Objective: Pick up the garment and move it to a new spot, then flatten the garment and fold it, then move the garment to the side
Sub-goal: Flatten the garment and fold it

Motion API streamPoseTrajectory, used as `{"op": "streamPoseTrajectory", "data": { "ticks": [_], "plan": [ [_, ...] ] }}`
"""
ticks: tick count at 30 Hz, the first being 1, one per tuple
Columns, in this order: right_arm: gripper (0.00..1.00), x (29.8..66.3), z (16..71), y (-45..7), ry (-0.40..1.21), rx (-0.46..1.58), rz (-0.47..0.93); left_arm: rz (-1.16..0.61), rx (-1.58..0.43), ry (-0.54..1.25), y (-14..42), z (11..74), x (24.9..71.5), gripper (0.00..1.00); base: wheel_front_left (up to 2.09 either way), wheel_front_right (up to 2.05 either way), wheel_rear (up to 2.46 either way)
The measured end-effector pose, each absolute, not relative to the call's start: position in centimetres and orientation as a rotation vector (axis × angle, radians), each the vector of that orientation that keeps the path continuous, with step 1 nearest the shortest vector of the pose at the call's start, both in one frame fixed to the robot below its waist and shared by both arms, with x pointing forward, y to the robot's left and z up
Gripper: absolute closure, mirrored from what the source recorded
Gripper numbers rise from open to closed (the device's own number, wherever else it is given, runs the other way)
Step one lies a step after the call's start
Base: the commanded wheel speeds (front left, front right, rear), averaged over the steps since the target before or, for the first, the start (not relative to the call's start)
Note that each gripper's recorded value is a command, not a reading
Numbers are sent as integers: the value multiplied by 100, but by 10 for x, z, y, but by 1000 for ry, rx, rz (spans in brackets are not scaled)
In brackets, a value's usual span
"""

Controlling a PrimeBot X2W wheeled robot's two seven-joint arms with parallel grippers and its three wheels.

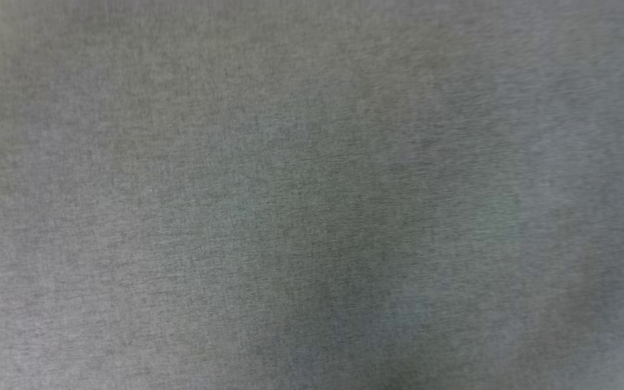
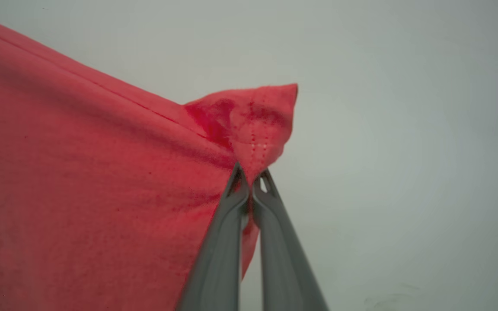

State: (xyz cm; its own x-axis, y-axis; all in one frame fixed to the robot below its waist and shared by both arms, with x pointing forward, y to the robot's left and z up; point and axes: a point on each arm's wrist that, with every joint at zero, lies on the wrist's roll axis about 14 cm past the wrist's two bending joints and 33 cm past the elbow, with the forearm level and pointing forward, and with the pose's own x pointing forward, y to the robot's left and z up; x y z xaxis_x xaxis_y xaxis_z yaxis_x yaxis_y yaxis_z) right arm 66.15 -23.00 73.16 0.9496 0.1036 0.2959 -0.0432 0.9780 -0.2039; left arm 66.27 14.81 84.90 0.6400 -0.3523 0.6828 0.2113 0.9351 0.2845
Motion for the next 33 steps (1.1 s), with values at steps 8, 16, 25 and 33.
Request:
{"op": "streamPoseTrajectory", "data": {
  "ticks": [8, 16, 25, 33],
  "plan": [
    [100, 701, 668, -221, -263, -172, 82, -314, 159, -707, 155, 784, 705, 100, 0, 0, 0],
    [100, 685, 536, -193, -57, -171, 165, -391, 110, -368, 143, 626, 695, 100, 0, 0, 0],
    [100, 612, 464, -189, 155, -155, 226, -422, 66, -28, 148, 503, 603, 100, 0, 0, 0],
    [100, 528, 432, -193, 304, -187, 297, -411, 75, 190, 168, 446, 488, 100, 0, 0, 0]
  ]
}}
